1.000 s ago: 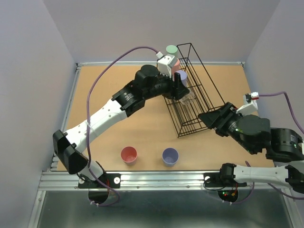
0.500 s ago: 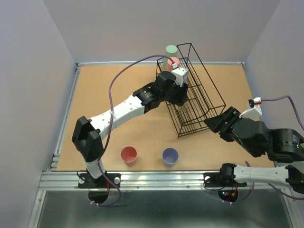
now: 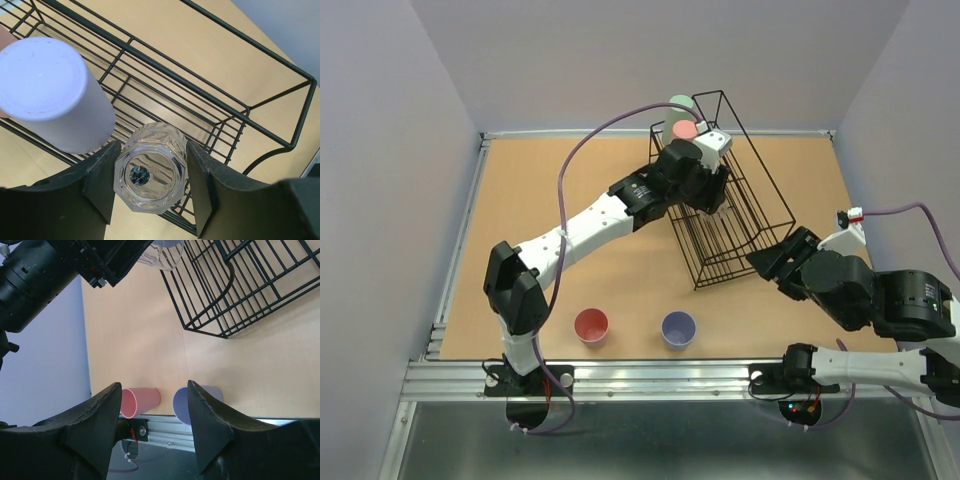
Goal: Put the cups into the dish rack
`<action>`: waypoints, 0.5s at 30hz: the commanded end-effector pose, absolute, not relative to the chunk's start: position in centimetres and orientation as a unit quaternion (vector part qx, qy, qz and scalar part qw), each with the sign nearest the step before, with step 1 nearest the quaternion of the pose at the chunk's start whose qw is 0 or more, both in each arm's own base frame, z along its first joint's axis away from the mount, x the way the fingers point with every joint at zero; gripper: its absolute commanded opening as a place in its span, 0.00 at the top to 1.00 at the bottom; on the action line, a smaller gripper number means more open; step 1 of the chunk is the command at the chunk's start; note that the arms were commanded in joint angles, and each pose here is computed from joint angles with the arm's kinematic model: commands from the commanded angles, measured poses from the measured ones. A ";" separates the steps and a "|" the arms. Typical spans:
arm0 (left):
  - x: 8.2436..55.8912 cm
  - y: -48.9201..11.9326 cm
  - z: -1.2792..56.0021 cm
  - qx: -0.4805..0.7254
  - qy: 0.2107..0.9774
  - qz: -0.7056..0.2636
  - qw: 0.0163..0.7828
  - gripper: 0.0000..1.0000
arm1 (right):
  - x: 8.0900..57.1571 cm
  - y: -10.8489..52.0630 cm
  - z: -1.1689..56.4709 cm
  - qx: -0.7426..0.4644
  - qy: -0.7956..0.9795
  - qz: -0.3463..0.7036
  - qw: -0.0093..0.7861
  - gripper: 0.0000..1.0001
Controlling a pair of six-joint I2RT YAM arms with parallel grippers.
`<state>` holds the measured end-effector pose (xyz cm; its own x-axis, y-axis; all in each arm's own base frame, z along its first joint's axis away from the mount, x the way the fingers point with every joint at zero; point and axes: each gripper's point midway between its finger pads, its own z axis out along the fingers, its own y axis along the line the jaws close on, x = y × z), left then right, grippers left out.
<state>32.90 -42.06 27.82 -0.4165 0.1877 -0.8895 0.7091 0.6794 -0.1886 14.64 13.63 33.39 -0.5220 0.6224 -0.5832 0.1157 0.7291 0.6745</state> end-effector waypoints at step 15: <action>34.0 -42.2 24.5 0.295 0.802 -0.214 0.474 1.00 | 14.9 13.0 33.1 0.238 0.815 0.287 0.444 0.40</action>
<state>33.36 -41.88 23.68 -0.4248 0.2842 -0.8595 0.6893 0.7171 -0.1035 14.66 13.33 33.28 -0.5143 0.6314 -0.5804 0.1205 0.7232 0.6800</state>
